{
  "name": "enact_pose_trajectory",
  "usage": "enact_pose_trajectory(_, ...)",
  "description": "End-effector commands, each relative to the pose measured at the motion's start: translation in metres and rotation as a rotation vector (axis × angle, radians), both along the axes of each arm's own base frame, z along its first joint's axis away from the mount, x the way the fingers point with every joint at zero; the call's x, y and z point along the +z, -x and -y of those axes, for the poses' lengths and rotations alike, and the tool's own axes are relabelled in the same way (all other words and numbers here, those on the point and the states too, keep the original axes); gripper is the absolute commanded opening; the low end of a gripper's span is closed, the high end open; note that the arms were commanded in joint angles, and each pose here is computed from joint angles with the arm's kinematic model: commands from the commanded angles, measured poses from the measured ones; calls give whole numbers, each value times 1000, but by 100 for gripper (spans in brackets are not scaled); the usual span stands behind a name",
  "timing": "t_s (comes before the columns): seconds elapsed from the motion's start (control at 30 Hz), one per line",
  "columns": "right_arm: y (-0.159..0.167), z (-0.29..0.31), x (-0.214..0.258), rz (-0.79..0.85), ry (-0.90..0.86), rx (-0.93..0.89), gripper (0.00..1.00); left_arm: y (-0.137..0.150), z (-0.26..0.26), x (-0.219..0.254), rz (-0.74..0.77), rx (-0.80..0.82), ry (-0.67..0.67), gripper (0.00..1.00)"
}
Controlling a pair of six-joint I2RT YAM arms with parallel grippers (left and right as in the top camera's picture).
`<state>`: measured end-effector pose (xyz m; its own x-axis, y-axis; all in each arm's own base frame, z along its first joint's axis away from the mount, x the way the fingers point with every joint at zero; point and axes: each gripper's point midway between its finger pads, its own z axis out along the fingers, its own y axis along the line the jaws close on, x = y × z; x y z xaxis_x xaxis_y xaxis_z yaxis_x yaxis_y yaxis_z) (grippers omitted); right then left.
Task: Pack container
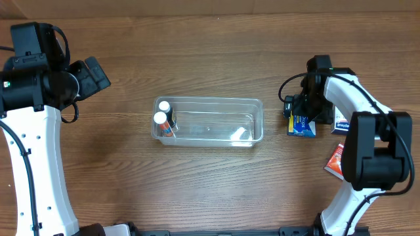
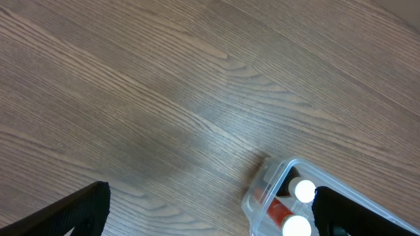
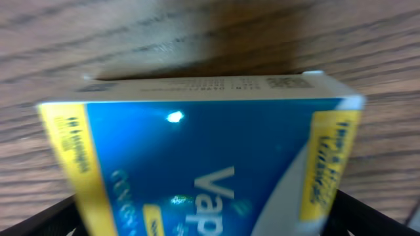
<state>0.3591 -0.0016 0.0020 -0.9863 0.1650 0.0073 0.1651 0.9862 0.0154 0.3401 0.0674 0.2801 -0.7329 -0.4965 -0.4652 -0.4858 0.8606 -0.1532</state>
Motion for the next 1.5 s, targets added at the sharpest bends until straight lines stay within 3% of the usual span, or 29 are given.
enact_pose_trajectory(0.0,3,-2,-7,-18,-10,2,100,0,1,-6,-18,-26,4,100)
enact_pose_trajectory(0.07,3,-2,-7,-19,-10,2,96,1,1,-6,-19,-26,4,100)
enact_pose_trajectory(0.23,3,-2,-7,-19,-9,2,74,1,1,-6,-19,-26,5,100)
enact_pose_trajectory(0.4,0,-2,2,-11,-10,-3,67,1,1,-6,-19,-26,4,100)
enact_pose_trajectory(0.6,-16,-8,52,78,-10,-3,67,1,1,-6,-19,-26,4,100)
enact_pose_trajectory(0.8,-27,-42,145,290,-24,84,68,1,1,-6,-19,-26,4,100)
enact_pose_trajectory(1.03,-1,-123,229,517,-131,153,68,1,1,-6,-19,-26,4,100)
enact_pose_trajectory(1.23,27,-189,221,474,-188,251,68,1,1,-7,-21,-26,5,100)
enact_pose_trajectory(1.47,31,-205,167,350,-155,181,72,2,2,-7,-27,-26,6,100)
